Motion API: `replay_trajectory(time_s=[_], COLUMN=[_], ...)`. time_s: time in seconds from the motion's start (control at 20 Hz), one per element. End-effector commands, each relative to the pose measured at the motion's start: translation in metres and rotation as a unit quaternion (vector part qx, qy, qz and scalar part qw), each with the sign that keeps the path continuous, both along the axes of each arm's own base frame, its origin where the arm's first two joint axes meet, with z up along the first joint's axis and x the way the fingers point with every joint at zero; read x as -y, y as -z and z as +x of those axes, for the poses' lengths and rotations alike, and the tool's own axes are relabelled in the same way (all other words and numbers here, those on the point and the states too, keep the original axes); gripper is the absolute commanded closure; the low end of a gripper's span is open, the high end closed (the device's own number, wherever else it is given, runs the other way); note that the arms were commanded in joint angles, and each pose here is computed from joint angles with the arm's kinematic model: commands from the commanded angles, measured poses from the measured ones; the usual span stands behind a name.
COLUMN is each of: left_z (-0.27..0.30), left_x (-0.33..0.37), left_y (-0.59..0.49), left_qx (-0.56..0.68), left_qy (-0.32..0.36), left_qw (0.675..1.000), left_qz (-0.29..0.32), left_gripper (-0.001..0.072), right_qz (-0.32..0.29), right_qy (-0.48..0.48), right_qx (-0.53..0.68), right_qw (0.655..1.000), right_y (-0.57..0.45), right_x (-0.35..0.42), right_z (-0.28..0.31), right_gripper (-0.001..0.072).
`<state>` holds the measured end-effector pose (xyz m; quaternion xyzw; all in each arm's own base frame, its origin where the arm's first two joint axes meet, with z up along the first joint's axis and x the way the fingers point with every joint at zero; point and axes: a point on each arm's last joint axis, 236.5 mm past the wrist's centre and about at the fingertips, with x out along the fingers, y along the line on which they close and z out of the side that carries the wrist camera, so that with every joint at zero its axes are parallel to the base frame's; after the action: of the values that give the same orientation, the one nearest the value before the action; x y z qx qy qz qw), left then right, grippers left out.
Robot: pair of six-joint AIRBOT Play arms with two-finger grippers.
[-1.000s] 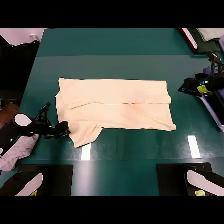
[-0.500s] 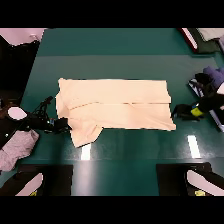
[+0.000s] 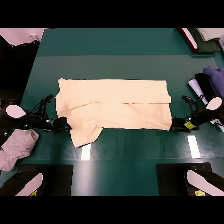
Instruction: Fold the shirts.
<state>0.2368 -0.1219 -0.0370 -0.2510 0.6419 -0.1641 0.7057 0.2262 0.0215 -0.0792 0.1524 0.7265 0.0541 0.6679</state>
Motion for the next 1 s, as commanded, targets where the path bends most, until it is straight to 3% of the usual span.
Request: replay_trajectory(time_s=[0.0, 0.05, 0.35, 0.7, 0.75, 0.8, 0.85, 0.95], left_z=[-0.004, -0.006, -0.010, -0.020, -0.020, -0.020, -0.020, -0.020], left_x=[0.001, 0.000, -0.002, -0.002, -0.002, -0.002, -0.002, -0.002], left_y=[-0.001, -0.002, -0.027, -0.030, -0.030, -0.030, -0.030, -0.030], left_qx=[-0.004, -0.005, 0.032, 0.018, 0.019, 0.019, 0.018, 0.018], left_qy=[0.011, 0.014, 0.031, 0.047, 0.047, 0.047, 0.047, 0.048], left_qw=[1.000, 1.000, 0.999, 0.999, 0.999, 0.999, 0.999, 0.999], left_qz=[-0.001, 0.001, 0.012, 0.013, 0.013, 0.013, 0.013, 0.013], left_gripper=[0.0682, 0.0682, 0.0682, 0.0682, 0.0682, 0.0682, 0.0682, 0.0681], right_qz=[-0.005, -0.005, -0.011, -0.076, -0.078, -0.079, -0.080, -0.059], right_qy=[0.005, 0.005, 0.001, -0.029, -0.039, -0.046, -0.044, -0.046], right_qx=[0.016, 0.017, 0.026, 0.072, 0.085, 0.095, 0.100, 0.093], right_qw=[1.000, 1.000, 1.000, 0.994, 0.993, 0.991, 0.991, 0.993], right_y=[0.005, 0.005, -0.003, -0.038, -0.041, -0.043, -0.043, -0.036], right_x=[0.002, 0.002, 0.004, 0.028, 0.028, 0.028, 0.028, 0.020], right_z=[0.006, 0.006, 0.004, -0.008, -0.006, -0.003, 0.000, 0.003], right_gripper=[0.0651, 0.0699, 0.0703, 0.0698, 0.0654, 0.0353, 0.0125, 0.0125])
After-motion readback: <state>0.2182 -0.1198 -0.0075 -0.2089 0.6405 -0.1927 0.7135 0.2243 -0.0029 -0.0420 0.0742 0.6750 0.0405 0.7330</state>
